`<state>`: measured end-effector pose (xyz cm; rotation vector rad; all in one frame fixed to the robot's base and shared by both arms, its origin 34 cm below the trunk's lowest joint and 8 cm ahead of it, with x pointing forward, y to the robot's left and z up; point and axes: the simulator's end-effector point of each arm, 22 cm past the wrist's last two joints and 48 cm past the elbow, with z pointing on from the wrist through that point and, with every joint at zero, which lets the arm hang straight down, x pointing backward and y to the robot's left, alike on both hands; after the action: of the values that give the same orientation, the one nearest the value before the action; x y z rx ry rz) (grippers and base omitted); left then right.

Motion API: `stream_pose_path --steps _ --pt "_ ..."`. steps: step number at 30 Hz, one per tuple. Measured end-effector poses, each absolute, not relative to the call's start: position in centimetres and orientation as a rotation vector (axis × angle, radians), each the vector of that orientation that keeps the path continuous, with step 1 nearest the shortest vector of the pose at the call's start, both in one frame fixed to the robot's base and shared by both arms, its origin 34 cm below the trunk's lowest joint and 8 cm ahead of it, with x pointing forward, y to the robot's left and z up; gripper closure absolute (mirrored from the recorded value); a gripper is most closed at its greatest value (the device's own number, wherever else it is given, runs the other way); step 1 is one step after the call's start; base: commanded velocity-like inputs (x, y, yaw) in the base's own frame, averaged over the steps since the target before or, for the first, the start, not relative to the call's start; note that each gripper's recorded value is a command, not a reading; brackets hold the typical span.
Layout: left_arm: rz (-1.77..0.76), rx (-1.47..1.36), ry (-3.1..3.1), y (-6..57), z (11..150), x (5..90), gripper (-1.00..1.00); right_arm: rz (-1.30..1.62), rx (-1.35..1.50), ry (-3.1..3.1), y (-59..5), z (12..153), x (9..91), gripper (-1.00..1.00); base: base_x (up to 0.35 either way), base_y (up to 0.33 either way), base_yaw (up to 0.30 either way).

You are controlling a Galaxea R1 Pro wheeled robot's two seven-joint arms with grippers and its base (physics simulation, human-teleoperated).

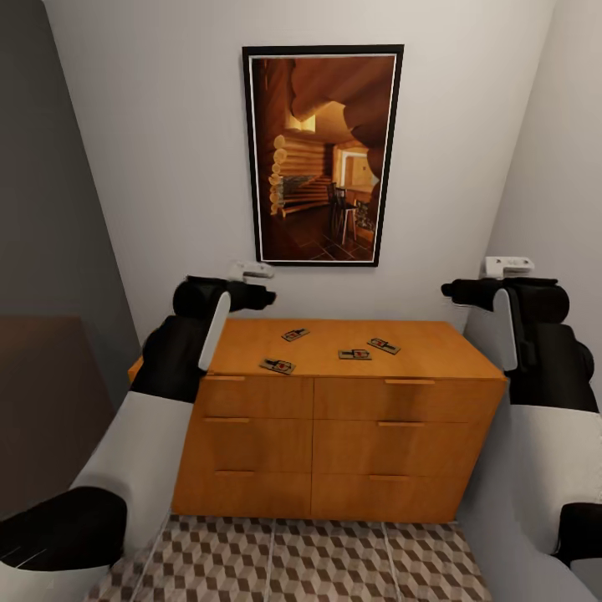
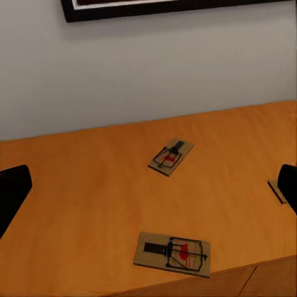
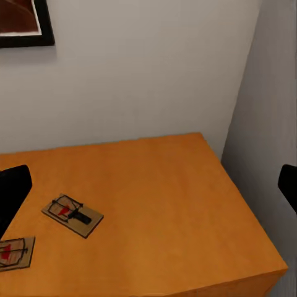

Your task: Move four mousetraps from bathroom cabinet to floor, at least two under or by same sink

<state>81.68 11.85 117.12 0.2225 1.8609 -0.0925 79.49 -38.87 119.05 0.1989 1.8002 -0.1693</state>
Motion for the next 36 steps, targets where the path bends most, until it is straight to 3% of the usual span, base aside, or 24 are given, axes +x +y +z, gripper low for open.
stream_pose_path --steps 7,18,36 --pt "-0.067 0.237 1.982 12.0 113.7 83.4 -1.00 -0.150 0.200 1.809 -38.3 120.4 80.8 -1.00 0.000 0.000 0.000" --pt "-0.077 0.211 2.088 12.9 110.6 84.1 -1.00 -0.099 0.107 1.995 -32.3 115.3 84.6 -1.00 0.000 0.000 0.000" --pt "-0.097 0.186 2.102 13.4 110.4 84.2 -1.00 -0.088 0.067 2.094 -30.5 111.8 85.3 -1.00 0.002 -0.001 0.000"
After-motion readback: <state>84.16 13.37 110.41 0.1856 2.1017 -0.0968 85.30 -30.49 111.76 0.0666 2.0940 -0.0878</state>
